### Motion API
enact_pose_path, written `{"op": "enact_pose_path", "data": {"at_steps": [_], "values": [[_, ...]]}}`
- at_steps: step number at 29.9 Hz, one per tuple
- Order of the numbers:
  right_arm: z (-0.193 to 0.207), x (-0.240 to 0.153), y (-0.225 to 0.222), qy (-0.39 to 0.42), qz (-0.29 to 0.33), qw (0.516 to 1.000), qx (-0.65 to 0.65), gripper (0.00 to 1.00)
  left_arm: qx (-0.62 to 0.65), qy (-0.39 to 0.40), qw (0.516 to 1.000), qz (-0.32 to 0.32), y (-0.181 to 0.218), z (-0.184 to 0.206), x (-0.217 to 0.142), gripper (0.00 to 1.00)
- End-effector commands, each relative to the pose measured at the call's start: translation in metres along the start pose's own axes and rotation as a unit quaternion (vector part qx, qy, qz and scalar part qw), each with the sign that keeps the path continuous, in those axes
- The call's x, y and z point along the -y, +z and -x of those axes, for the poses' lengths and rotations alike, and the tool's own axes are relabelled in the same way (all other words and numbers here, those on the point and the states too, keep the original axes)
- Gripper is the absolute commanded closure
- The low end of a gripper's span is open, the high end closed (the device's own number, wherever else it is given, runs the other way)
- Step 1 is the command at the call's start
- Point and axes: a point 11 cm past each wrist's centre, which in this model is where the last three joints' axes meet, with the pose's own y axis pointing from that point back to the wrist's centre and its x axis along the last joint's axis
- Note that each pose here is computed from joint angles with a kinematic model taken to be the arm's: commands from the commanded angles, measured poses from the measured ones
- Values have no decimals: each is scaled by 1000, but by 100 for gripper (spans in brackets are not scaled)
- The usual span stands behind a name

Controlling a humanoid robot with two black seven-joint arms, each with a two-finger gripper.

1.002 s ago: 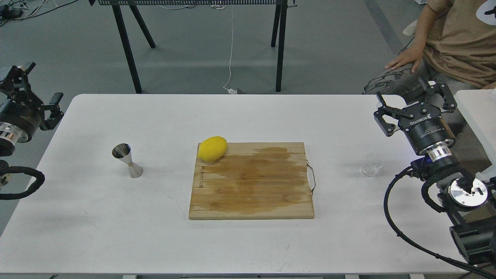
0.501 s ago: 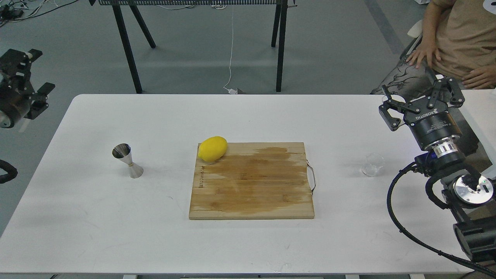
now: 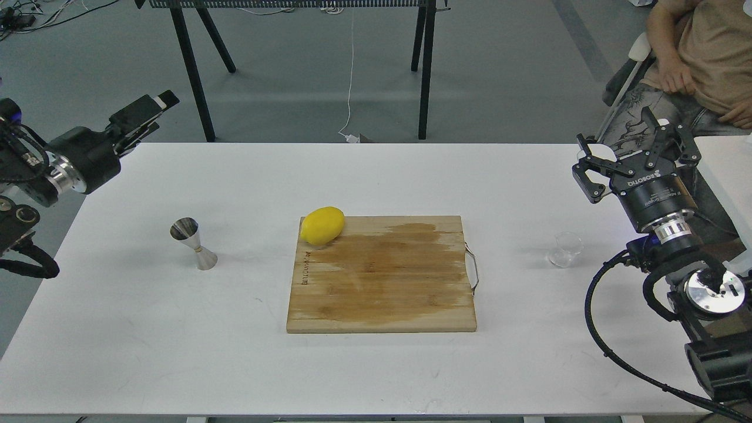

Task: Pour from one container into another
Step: 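Reach the left gripper to the metal jigger and close around it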

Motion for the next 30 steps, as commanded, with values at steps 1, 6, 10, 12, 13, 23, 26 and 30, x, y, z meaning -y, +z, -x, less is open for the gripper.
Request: {"op": "enact_pose_path", "data": {"at_steps": [1, 6, 10, 12, 13, 23, 26, 30], "values": [[-1, -1, 0, 1, -1, 1000, 0, 1, 77, 59, 995, 11, 3, 5, -12, 0], [-2, -1, 0, 2, 0, 1000, 0, 1, 165, 113, 979, 24, 2, 24, -36, 2], [-2, -1, 0, 4, 0, 1000, 0, 1, 179, 69, 981, 12, -13, 54, -54, 2], [-3, -2, 0, 5, -1, 1000, 0, 1, 196, 42, 980, 12, -19, 70, -62, 2], [-2, -1, 0, 4, -1, 1000, 0, 1, 201, 31, 979, 7, -24, 78, -68, 2], [-3, -2, 0, 5, 0, 1000, 0, 1, 219, -27, 974, -45, -68, 126, -94, 2], [-2, -1, 0, 4, 0, 1000, 0, 1, 209, -35, 976, -48, -69, 138, -97, 2], [-2, -1, 0, 4, 0, 1000, 0, 1, 200, -39, 977, -58, -75, 152, -97, 2]]}}
